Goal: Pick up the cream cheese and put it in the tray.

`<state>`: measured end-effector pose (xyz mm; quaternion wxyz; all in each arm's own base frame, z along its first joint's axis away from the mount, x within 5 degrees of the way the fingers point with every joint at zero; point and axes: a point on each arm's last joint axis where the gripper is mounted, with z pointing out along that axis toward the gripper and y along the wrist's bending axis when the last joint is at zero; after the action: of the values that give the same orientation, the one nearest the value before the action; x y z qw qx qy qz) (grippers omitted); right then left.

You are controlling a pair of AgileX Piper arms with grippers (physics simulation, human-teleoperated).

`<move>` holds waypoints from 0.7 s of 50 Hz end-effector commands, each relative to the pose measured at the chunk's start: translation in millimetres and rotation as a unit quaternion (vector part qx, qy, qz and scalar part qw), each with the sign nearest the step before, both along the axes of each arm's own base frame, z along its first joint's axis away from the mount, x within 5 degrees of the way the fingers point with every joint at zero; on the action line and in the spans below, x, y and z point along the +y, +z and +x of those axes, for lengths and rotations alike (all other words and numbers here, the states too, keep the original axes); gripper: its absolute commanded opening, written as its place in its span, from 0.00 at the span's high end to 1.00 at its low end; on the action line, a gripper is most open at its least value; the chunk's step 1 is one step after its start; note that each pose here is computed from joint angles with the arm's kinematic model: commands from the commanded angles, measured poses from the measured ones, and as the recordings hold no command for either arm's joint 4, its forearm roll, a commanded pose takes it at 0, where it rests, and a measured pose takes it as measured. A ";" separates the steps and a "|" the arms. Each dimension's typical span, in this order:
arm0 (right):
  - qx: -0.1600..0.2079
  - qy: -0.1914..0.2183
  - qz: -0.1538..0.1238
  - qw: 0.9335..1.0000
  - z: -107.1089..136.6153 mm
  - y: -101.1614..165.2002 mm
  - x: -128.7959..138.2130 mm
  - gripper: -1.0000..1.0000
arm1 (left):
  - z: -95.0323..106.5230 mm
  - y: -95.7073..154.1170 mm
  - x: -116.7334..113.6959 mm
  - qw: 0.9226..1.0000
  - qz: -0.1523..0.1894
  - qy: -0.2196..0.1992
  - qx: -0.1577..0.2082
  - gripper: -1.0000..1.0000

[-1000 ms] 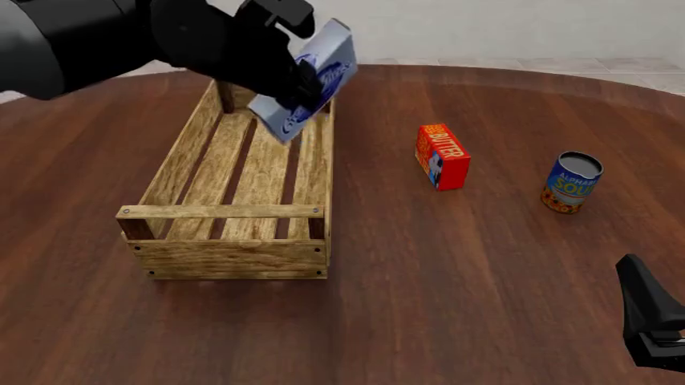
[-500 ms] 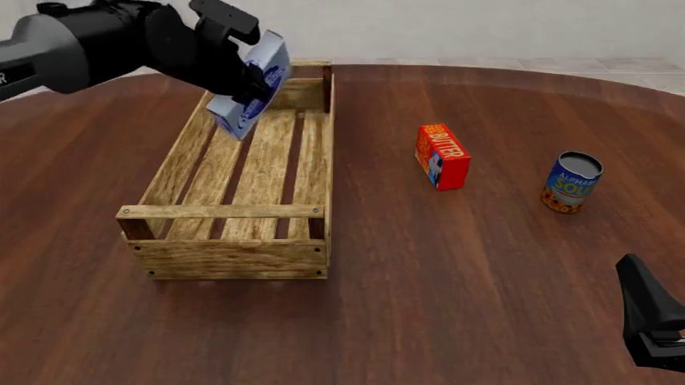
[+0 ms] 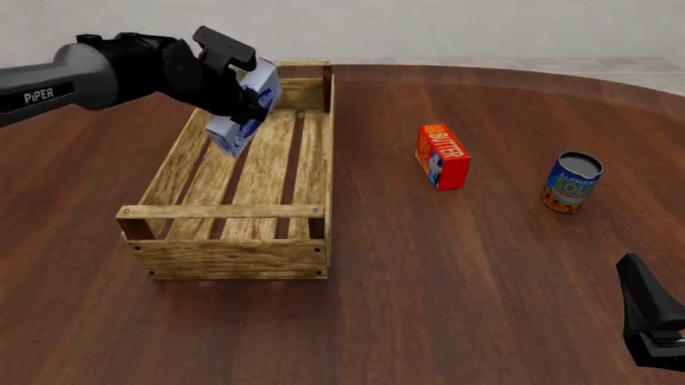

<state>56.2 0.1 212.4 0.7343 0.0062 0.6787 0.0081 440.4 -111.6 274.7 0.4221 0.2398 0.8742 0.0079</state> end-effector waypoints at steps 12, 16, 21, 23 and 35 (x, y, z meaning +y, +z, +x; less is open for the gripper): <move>-0.001 0.000 0.001 1.000 0.0 0.1 0.0 0.00 | 19.0 -43.4 -3.6 1.000 0.004 0.002 0.019 1.00; 0.000 0.000 0.001 1.000 0.0 0.1 0.0 0.00 | 22.7 -48.5 -4.2 1.000 0.003 0.004 0.020 1.00; 0.000 0.000 0.002 1.000 0.0 0.0 0.0 0.00 | 23.9 -54.8 -5.8 1.000 0.009 -0.001 0.026 1.00; 0.000 0.000 0.001 1.000 0.0 0.0 0.0 0.00 | 25.6 -56.8 -6.1 1.000 0.010 -0.002 0.027 1.00; 0.001 0.000 0.002 1.000 0.0 -0.1 -0.1 0.00 | 28.7 -69.4 -1.5 0.999 0.015 0.001 0.037 1.00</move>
<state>56.2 0.1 212.4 0.7341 0.0076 0.6789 0.0089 465.1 -115.3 212.0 0.3873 0.2396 0.8902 0.0074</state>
